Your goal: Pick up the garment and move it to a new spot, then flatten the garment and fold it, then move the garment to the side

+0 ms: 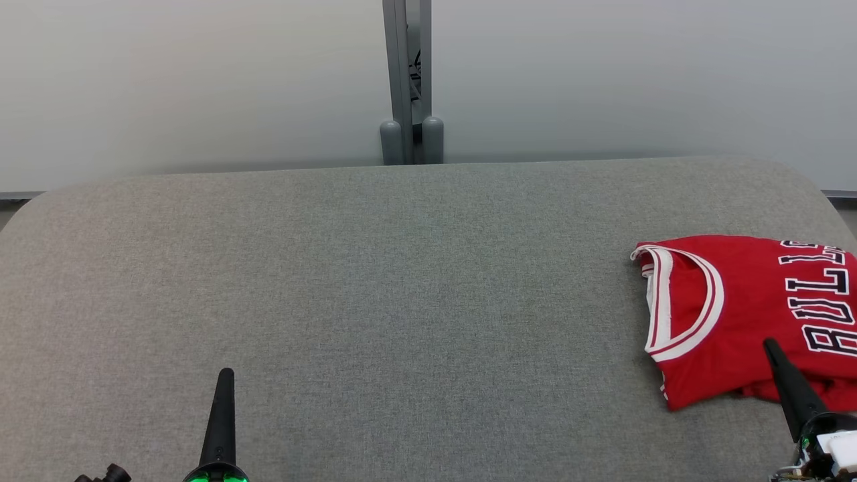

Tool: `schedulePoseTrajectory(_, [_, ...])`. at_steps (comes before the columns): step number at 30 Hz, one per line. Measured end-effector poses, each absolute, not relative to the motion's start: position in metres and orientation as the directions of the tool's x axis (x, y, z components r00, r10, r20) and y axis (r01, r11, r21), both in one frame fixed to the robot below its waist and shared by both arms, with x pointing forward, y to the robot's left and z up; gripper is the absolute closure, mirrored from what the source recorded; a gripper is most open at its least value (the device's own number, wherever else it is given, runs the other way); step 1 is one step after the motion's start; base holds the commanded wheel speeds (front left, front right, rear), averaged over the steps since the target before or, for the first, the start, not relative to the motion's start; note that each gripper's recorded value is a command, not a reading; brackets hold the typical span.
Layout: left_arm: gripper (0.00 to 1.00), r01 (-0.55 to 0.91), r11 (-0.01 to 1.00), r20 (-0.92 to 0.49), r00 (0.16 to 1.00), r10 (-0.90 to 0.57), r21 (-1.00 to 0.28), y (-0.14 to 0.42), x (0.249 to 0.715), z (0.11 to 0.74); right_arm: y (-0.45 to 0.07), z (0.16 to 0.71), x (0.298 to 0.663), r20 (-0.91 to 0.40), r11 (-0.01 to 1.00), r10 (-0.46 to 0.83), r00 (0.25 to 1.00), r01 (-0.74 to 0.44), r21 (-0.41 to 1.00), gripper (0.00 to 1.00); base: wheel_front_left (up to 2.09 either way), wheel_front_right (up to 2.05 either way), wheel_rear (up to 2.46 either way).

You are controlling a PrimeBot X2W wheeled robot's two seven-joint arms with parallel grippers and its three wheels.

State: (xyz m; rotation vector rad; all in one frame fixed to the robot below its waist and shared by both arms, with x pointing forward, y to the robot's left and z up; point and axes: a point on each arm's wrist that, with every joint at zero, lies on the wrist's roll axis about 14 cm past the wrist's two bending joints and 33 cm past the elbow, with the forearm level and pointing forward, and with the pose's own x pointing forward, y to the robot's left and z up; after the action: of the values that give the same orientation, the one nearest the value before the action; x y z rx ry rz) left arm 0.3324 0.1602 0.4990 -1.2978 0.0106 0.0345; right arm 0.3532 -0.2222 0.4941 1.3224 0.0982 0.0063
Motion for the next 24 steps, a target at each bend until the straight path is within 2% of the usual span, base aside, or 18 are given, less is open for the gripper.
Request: schedulePoseTrajectory(24, [1.0,-0.013,0.088,-0.007,0.998,0.059,-0.996,0.1648,0.3274,0.5032,-0.2265,0.4999,0.3539,-0.031,0.08,0.076,0.997,0.025,0.997,1.0,0.0,0.0,0.0])
